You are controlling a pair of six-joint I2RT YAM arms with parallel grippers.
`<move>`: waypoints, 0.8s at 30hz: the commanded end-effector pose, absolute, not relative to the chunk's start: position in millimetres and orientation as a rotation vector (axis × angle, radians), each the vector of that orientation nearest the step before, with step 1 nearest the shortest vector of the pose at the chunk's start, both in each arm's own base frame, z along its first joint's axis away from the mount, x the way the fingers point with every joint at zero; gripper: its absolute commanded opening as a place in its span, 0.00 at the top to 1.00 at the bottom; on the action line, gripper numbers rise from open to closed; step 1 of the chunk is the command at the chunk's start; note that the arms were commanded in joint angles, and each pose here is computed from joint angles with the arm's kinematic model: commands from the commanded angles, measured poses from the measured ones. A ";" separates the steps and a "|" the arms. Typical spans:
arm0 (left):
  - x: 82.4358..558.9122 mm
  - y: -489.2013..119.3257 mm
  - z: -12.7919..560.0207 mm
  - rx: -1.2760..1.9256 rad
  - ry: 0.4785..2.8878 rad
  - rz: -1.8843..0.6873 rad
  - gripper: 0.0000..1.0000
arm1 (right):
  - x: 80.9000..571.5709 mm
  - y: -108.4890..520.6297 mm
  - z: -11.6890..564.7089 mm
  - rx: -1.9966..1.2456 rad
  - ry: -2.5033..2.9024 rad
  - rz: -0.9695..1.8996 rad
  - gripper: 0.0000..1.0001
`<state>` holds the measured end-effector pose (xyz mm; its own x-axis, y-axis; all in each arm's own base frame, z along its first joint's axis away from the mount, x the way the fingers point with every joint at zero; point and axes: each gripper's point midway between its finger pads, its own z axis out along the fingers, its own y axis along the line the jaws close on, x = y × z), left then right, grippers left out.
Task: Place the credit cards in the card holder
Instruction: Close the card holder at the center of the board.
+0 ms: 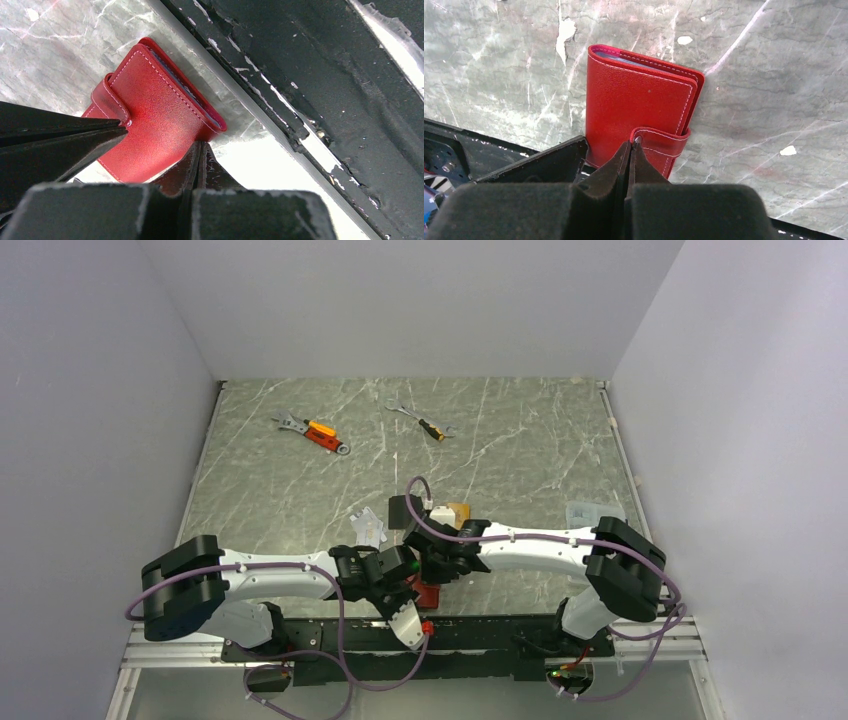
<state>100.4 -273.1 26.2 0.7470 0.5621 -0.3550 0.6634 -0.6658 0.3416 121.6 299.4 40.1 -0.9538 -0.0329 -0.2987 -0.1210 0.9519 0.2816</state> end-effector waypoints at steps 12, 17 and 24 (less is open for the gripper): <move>104.8 -280.4 30.8 2.463 0.920 -0.303 1.00 | 112.5 292.3 20.6 -0.067 2.838 0.413 1.00; 105.4 -279.3 31.0 2.460 0.918 -0.298 1.00 | 109.7 281.6 17.7 -0.043 2.851 0.372 1.00; 106.1 -278.6 33.3 2.453 0.920 -0.291 1.00 | 105.2 269.5 8.9 -0.010 2.876 0.341 1.00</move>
<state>100.4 -273.3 26.3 0.7471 0.5617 -0.3555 0.6633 -0.6656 0.3421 121.7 302.9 34.1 -0.9551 0.0443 -0.2928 -0.0617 0.9373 0.3430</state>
